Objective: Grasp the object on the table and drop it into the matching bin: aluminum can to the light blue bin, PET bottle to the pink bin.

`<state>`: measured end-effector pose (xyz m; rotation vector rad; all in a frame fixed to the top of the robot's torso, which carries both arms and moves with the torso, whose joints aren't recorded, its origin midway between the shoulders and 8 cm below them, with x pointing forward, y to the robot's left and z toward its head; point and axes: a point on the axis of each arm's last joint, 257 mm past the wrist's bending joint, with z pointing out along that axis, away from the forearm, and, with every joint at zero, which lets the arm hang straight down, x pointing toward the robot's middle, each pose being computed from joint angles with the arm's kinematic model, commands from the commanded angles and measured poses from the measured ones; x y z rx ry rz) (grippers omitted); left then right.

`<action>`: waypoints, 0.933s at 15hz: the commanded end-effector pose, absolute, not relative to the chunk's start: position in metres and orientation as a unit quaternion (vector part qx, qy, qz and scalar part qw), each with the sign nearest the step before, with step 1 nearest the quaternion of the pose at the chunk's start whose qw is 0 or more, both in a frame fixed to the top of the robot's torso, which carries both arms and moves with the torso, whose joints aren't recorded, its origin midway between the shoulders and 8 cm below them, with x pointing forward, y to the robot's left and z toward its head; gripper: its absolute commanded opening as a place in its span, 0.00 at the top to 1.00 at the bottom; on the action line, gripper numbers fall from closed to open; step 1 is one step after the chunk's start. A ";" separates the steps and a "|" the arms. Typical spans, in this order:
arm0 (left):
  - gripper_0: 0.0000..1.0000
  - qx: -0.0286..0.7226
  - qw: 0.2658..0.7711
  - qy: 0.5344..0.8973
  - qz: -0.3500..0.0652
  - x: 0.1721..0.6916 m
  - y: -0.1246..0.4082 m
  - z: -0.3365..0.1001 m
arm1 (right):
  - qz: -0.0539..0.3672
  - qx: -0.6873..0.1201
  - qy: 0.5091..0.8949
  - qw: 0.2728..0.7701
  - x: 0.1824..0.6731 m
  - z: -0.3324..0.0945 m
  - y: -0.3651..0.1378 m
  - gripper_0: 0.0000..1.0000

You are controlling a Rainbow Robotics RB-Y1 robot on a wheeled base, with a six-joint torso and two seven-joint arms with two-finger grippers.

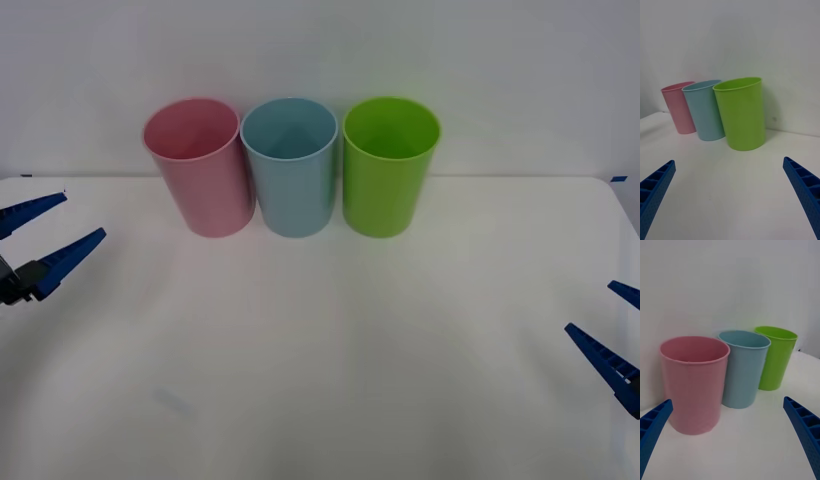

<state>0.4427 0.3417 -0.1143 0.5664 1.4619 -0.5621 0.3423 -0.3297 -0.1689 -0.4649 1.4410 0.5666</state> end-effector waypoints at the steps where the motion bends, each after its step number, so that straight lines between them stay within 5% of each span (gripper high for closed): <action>1: 0.00 0.264 0.664 0.655 -0.247 0.426 0.350 -0.122 | 0.253 -0.208 0.645 0.691 0.342 -0.169 -0.330 0.00; 14: 0.00 0.309 0.626 0.684 -0.211 0.354 0.388 -0.146 | 0.253 -0.208 0.645 0.691 0.342 -0.169 -0.330 0.00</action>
